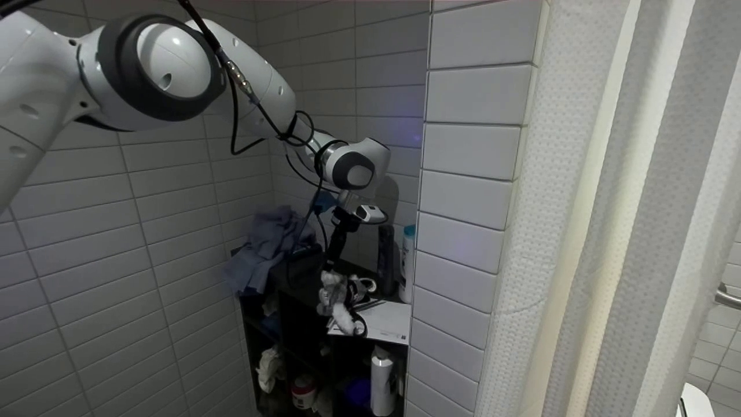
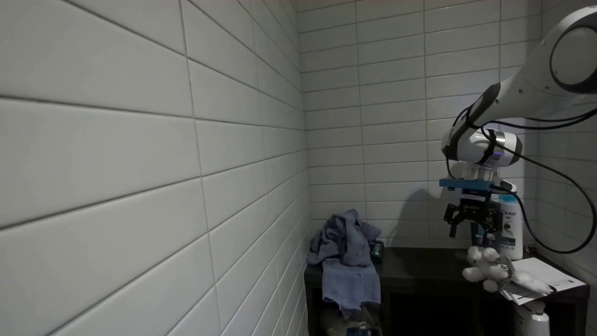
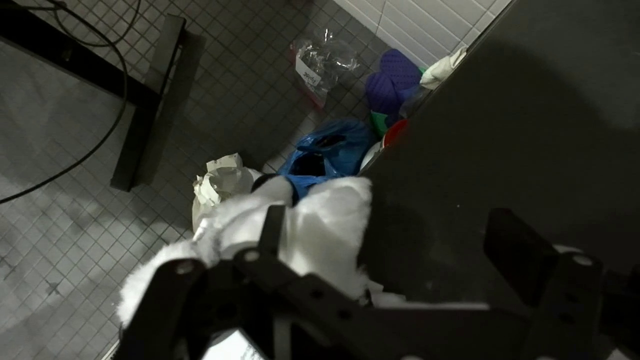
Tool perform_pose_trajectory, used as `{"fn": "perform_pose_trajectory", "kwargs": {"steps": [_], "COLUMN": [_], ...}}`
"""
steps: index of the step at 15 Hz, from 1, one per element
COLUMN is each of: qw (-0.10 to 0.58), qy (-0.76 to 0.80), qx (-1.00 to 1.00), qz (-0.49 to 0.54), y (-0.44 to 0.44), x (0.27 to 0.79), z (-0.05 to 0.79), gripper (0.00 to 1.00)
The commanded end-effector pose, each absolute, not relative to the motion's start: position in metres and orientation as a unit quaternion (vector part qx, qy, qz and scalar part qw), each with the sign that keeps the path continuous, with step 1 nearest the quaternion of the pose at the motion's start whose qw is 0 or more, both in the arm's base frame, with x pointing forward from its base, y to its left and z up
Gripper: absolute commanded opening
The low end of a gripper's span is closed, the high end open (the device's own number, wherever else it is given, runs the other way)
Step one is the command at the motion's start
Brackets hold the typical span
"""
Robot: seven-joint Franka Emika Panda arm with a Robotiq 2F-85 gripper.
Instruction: Remove the doll from the top of the cabinet
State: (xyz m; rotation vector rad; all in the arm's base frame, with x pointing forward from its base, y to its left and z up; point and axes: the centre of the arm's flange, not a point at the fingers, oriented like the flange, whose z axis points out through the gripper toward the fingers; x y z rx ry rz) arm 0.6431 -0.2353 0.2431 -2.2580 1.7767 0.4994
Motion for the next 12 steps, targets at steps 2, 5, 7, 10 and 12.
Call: {"fn": "perform_pose_trajectory", "kwargs": {"steps": [2,5,7,10,12], "qw": [0.113,0.110,0.105,0.095,0.095], "qy": [0.605,0.604,0.600,0.601,0.605], "qx": [-0.769,-0.769,-0.771,-0.770,-0.766], "qz": [0.170,0.177,0.184,0.194,0.197], "y": [-0.235,-0.228,-0.219,-0.211,-0.212], "x": [0.643,0.637,0.620,0.598,0.587], "z": [0.243,0.235,0.225,0.205,0.196], "gripper": [1.00,1.00,1.00,1.00,1.00]}}
